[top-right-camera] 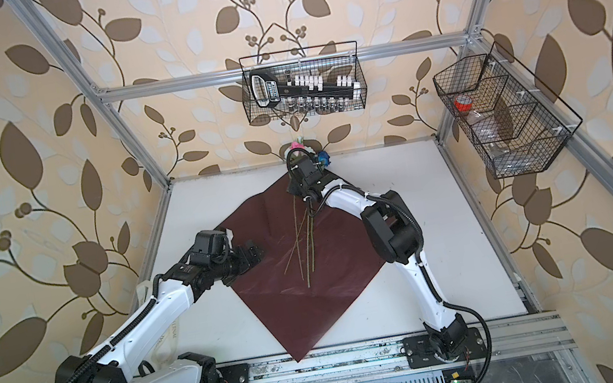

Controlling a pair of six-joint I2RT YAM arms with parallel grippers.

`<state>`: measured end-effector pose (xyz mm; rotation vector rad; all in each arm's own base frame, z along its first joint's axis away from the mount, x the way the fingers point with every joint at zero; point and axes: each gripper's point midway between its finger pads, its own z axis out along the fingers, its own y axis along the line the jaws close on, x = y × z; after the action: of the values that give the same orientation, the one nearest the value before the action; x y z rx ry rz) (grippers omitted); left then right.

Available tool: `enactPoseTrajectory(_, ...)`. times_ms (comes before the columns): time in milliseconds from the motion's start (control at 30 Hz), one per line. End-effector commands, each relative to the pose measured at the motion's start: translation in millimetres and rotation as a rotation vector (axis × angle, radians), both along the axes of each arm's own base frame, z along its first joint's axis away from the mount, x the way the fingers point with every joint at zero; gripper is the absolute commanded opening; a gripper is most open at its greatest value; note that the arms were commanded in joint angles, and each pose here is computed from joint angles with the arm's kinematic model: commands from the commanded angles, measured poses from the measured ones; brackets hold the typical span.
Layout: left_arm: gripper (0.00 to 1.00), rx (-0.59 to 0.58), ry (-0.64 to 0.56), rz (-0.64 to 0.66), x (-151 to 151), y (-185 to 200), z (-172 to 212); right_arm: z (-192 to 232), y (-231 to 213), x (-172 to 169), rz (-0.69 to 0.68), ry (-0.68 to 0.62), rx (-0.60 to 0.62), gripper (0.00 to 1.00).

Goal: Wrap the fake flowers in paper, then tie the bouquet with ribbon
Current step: 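Carry the pink rose onto the bunch on the sheet with right gripper, then release the rose and move the right gripper to the sheet's nearer corner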

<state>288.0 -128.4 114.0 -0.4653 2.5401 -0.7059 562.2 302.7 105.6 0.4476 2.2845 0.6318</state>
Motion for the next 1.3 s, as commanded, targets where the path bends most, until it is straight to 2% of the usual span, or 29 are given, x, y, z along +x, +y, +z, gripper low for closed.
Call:
enactPoseTrajectory(0, 0.99, -0.012, -0.038, 0.003, 3, 1, 8, -12, -4, 7, -0.020, 0.007, -0.045, 0.00)
enactPoseTrajectory(67, 0.99, -0.008, -0.037, 0.002, 3, 1, 8, -16, -5, 8, -0.024, 0.010, -0.055, 0.02)
enactPoseTrajectory(267, 0.99, 0.003, -0.043, 0.010, 3, 4, 10, -13, -9, 8, -0.026, 0.004, -0.071, 0.20)
enactPoseTrajectory(367, 0.99, 0.006, -0.050, 0.012, 2, 5, 13, -5, -9, 7, -0.020, -0.007, -0.070, 0.25)
enactPoseTrajectory(467, 0.99, 0.009, -0.051, 0.015, 1, 6, 14, 6, -10, 4, -0.016, -0.019, -0.068, 0.28)
enactPoseTrajectory(867, 0.99, 0.016, 0.002, 0.030, -18, 12, 2, 66, -26, -24, 0.006, -0.109, -0.063, 0.31)
enactPoseTrajectory(1100, 0.99, 0.052, 0.132, 0.075, -52, 26, -18, 105, -34, -79, 0.136, -0.220, -0.203, 0.40)
enactPoseTrajectory(1200, 0.99, 0.043, 0.198, 0.063, -72, 26, -26, 104, -36, -121, 0.218, -0.247, -0.321, 0.43)
enactPoseTrajectory(1267, 0.99, 0.031, 0.240, 0.063, -85, 27, -30, 98, -39, -154, 0.247, -0.262, -0.429, 0.49)
